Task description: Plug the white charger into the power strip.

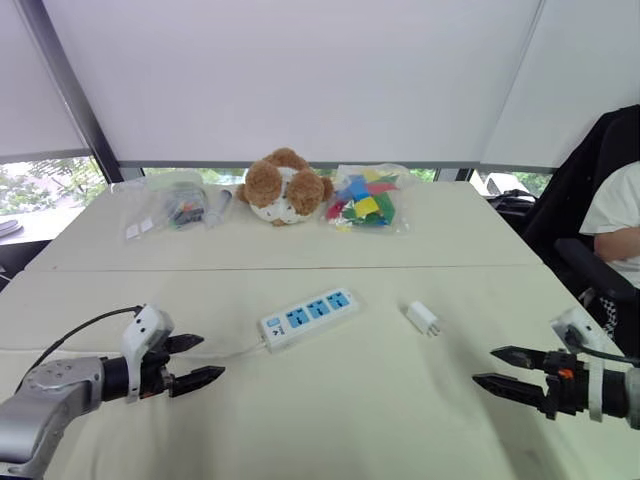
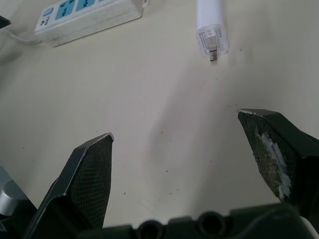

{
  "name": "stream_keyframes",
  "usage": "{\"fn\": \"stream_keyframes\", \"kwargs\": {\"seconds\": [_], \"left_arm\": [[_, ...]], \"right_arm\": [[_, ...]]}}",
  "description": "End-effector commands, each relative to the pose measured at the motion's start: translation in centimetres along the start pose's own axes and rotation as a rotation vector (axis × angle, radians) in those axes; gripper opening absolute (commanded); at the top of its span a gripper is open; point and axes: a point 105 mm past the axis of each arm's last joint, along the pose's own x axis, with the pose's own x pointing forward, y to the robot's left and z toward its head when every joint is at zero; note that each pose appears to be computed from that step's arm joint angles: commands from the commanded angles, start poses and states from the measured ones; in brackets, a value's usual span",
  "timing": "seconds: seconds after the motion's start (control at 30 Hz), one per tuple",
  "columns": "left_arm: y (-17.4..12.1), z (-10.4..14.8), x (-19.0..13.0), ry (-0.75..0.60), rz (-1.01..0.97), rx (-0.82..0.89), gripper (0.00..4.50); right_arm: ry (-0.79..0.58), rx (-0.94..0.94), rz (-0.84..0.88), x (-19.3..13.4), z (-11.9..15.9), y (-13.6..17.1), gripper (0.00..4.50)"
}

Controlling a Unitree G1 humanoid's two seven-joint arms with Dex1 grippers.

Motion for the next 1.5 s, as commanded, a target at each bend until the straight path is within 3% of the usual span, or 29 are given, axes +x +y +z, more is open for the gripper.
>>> {"fn": "stream_keyframes", "kwargs": {"seconds": [0.03, 0.37, 0.97, 1.2, 1.5], "left_arm": [[0.0, 1.2, -0.2, -0.027, 0.009, 0.043, 4.49], [1.4, 1.2, 0.4, -0.005, 0.090, 0.088, 4.49], [1.5, 2.1, 0.2, -0.039, 0.029, 0.087, 4.49], [1.0, 4.1, 3.3, -0.086, -0.104, 0.176, 4.49], [-1.0, 3.7, 7.6, -0.151, -0.244, 0.198, 4.49]], "right_arm": [[-0.022, -0.039, -0.007, 0.1, 0.7, 0.0, 4.36], [-0.030, -0.058, -0.044, 0.4, 0.8, -0.5, 4.36], [0.022, -0.068, -0.125, 0.3, 0.2, -1.9, 4.36], [-0.131, -0.066, 0.080, 2.0, 6.2, 2.4, 4.36], [-0.061, -0.121, 0.192, 4.4, 7.4, 6.1, 4.36]]}}
